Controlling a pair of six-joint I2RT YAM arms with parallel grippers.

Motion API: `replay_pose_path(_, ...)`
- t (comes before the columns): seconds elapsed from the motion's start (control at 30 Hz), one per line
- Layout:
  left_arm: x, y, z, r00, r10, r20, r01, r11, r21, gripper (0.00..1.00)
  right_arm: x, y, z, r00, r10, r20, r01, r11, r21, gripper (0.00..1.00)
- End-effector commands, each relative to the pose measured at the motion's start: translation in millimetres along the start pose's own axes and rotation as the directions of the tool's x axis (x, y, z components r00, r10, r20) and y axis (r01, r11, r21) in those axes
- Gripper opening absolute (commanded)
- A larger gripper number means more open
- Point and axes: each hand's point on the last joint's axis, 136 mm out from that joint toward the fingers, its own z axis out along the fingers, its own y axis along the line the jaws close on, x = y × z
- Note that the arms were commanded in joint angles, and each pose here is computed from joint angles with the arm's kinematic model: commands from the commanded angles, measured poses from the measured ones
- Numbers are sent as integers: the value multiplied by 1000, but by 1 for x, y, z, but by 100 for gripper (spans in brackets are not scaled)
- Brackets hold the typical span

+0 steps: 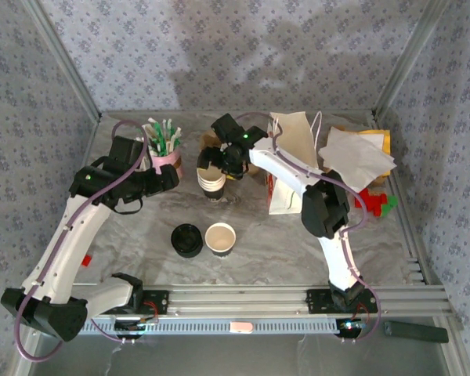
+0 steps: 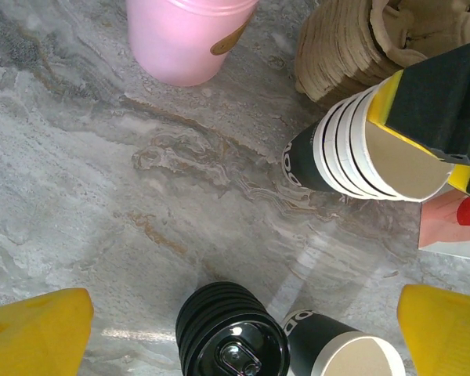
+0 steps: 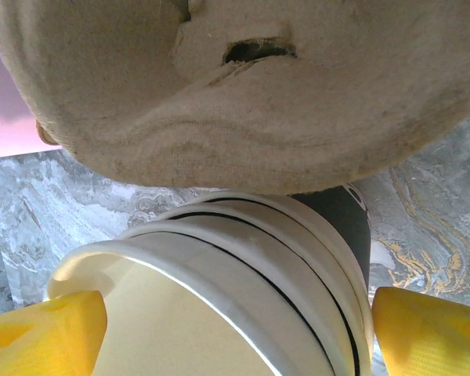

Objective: Pack the takeout coffee

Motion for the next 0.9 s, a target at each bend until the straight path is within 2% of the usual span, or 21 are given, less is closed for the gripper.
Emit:
replay_pose_path(0.0, -2, 4, -8, 1000, 11, 16, -11, 1000, -11, 100, 1, 8, 4, 1000, 9, -19, -10, 1000, -24, 89)
replay_pose_path(0.87, -17, 4, -30, 997, 19, 76, -17, 1000, -17, 100, 32, 52, 25, 994, -60, -93, 49, 992, -113, 83)
